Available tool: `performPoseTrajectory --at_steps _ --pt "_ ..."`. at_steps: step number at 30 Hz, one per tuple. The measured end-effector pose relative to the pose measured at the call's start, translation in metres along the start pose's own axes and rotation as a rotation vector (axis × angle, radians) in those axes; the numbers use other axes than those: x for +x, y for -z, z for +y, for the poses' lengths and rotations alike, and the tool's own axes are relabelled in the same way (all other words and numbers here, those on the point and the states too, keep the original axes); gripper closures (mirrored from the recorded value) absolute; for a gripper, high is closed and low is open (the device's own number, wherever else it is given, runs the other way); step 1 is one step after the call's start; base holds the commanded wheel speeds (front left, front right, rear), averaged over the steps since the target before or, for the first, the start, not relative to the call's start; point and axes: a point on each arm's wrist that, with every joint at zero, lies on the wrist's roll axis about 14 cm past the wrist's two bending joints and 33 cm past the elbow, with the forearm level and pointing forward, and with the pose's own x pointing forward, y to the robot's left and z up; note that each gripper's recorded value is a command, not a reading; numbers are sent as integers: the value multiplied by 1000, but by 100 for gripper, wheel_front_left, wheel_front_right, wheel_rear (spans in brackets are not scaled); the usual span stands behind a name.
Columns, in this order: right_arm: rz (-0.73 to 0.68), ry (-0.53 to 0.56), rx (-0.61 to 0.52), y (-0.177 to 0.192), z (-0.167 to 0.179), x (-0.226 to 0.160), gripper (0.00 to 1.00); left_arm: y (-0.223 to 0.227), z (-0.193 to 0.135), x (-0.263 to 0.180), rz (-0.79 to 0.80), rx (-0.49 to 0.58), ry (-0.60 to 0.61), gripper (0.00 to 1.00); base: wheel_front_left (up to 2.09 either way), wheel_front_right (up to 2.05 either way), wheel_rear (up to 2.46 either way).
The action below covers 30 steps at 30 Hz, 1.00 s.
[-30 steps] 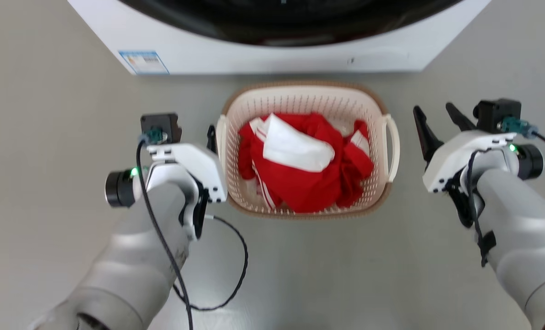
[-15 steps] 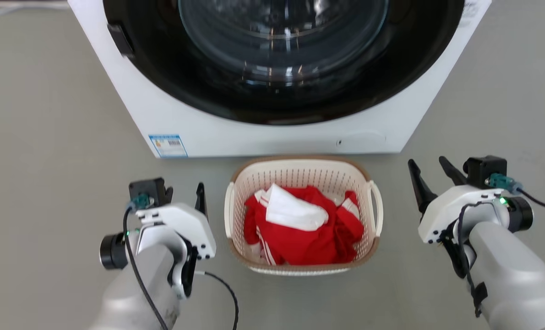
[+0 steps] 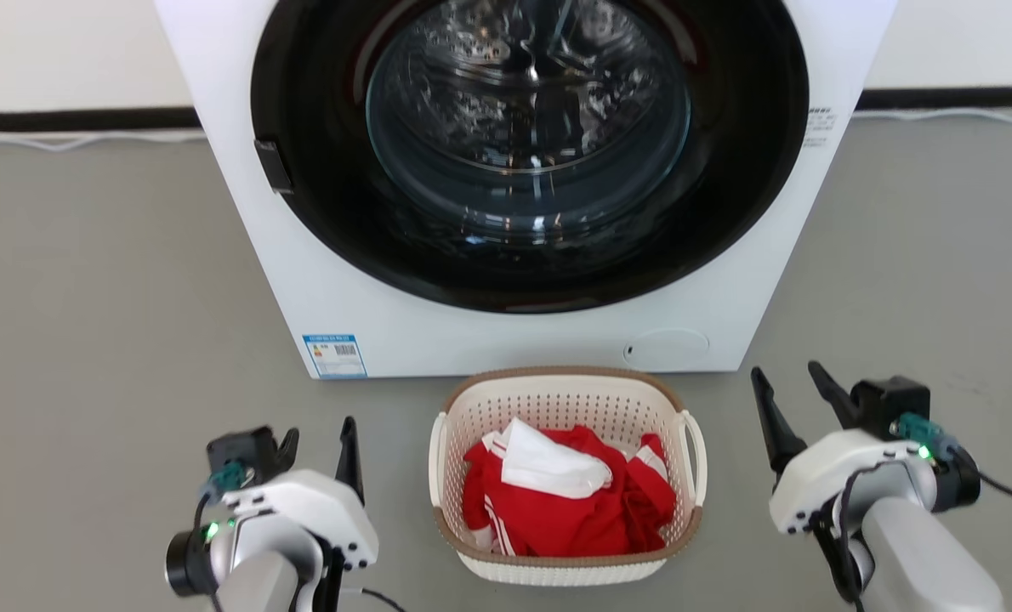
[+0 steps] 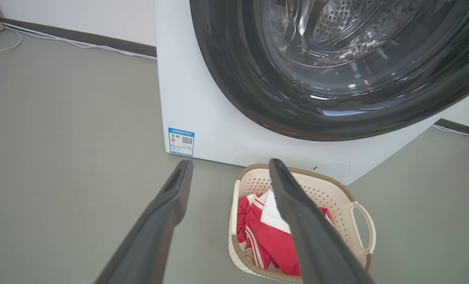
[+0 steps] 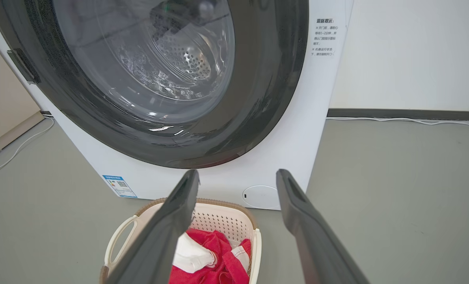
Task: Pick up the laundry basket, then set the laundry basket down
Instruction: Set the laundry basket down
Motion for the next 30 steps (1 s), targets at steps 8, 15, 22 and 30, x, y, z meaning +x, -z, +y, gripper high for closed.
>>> performPoseTrajectory --at_steps 8,15,22,30 --pt "-45 15 -21 -3 -2 -22 0 -20 14 -22 -109 -42 -25 0 0 0 0" --pt "-47 27 -34 2 -4 -34 0 -13 22 -36 -116 -37 -34 0 0 0 0" --pt "-71 42 -28 -2 -6 -43 0 -20 27 -44 -151 -53 -42 0 0 0 0" --pt "-77 49 -15 2 -4 -51 0 -19 27 -50 -158 -56 -37 0 0 0 0"
